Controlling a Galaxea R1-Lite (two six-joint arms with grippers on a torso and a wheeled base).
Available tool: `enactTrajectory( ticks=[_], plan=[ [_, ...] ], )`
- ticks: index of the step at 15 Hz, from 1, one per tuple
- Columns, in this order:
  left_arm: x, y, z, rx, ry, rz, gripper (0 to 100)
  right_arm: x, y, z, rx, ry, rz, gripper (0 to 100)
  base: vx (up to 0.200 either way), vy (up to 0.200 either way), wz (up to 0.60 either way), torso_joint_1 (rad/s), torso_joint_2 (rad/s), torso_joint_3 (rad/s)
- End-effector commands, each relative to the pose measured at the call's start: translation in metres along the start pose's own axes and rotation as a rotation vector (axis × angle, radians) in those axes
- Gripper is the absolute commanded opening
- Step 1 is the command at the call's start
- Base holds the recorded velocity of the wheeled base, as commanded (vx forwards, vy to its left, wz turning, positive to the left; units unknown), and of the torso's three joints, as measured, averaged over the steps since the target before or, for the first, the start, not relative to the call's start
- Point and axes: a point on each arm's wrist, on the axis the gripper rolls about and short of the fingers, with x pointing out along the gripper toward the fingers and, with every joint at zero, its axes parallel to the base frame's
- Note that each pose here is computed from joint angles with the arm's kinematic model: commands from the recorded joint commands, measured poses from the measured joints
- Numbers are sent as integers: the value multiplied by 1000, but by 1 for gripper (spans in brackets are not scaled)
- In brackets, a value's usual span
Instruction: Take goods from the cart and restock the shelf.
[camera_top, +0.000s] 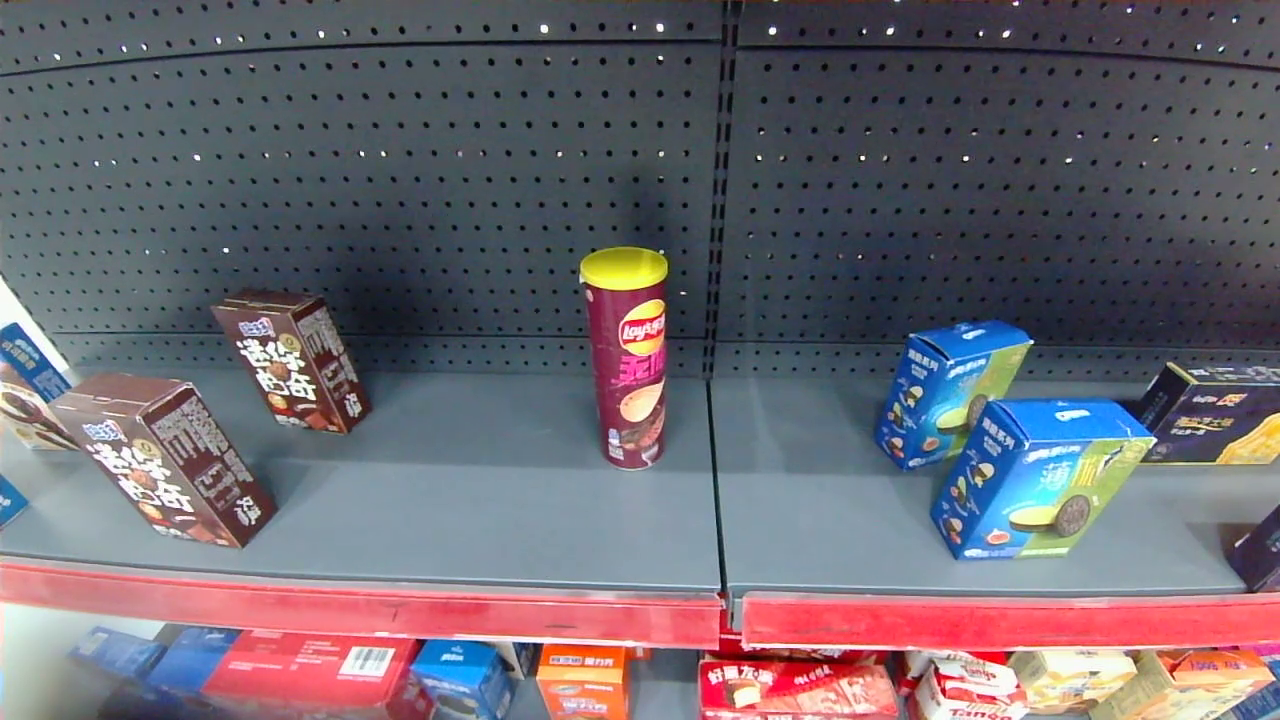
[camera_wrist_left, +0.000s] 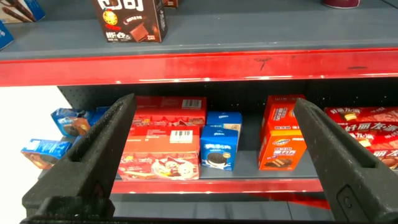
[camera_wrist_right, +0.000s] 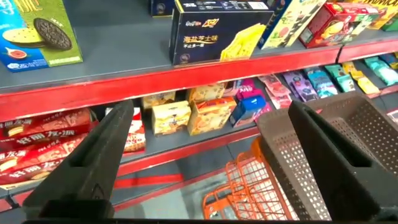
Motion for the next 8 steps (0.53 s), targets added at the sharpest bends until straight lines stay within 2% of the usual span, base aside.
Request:
enactTrajectory(
  ticks=[1, 3, 8],
  plan=[
    [0, 0, 0, -2, 1, 1, 100, -1, 0, 0, 0, -3, 1, 100, -200, 0, 0, 2, -2, -2],
    [0, 0, 0, -2, 1, 1, 100, 0, 0, 0, -1, -4, 1, 100, -200, 0, 0, 5, 2, 5],
    [0, 0, 0, -3, 1, 1, 100, -1, -1, 0, -1, -9, 3, 100, 0, 0, 0, 0, 0, 0]
  ],
)
